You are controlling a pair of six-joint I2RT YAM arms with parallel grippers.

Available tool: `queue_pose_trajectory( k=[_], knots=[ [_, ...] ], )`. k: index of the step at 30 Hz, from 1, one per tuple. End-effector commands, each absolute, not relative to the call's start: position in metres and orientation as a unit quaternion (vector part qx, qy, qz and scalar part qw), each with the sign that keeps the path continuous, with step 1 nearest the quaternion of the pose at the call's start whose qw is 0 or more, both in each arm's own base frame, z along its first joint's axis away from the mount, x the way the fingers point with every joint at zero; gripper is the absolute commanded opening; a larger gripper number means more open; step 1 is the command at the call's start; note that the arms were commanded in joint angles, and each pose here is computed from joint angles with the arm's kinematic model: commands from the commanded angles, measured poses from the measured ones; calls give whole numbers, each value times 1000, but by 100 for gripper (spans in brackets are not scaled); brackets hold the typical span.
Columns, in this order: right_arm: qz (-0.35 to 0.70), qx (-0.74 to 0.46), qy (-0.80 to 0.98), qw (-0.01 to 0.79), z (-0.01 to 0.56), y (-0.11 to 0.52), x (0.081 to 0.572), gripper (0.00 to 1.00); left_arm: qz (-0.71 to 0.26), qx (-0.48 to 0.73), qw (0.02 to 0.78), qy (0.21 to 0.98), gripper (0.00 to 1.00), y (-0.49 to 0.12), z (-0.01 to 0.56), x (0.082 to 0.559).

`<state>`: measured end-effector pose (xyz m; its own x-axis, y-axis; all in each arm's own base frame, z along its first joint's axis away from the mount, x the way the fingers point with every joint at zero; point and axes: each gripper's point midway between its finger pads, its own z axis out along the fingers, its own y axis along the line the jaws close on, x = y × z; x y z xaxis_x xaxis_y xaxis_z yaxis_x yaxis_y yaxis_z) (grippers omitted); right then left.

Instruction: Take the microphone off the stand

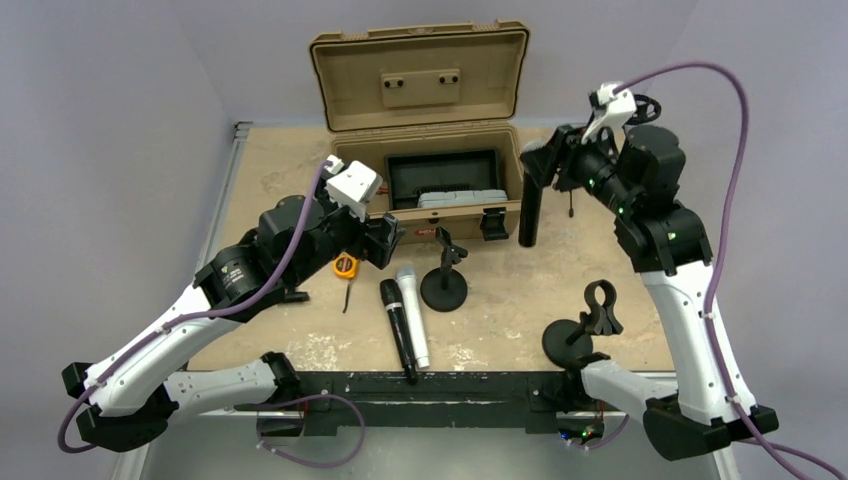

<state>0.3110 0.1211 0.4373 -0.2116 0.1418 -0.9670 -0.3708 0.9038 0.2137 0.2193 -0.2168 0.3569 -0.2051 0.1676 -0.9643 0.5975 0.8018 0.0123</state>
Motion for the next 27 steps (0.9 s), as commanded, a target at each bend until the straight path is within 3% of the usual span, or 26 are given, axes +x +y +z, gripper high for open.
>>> queue_pose_trajectory(
  k=[1, 7, 15, 27],
  knots=[
    [287, -115, 774, 553, 395, 147, 269, 0, -199, 244, 590, 743, 98, -220, 366, 221],
    [284, -125, 808, 501, 348, 144, 244, 0, -191, 247, 584, 749, 98, -222, 361, 224],
    [379, -73, 812, 437, 278, 164, 217, 0, -190, 250, 580, 752, 98, -224, 358, 225],
    [357, 44, 825, 436, 220, 155, 246, 0, -189, 256, 571, 757, 98, -230, 351, 227]
  ],
)
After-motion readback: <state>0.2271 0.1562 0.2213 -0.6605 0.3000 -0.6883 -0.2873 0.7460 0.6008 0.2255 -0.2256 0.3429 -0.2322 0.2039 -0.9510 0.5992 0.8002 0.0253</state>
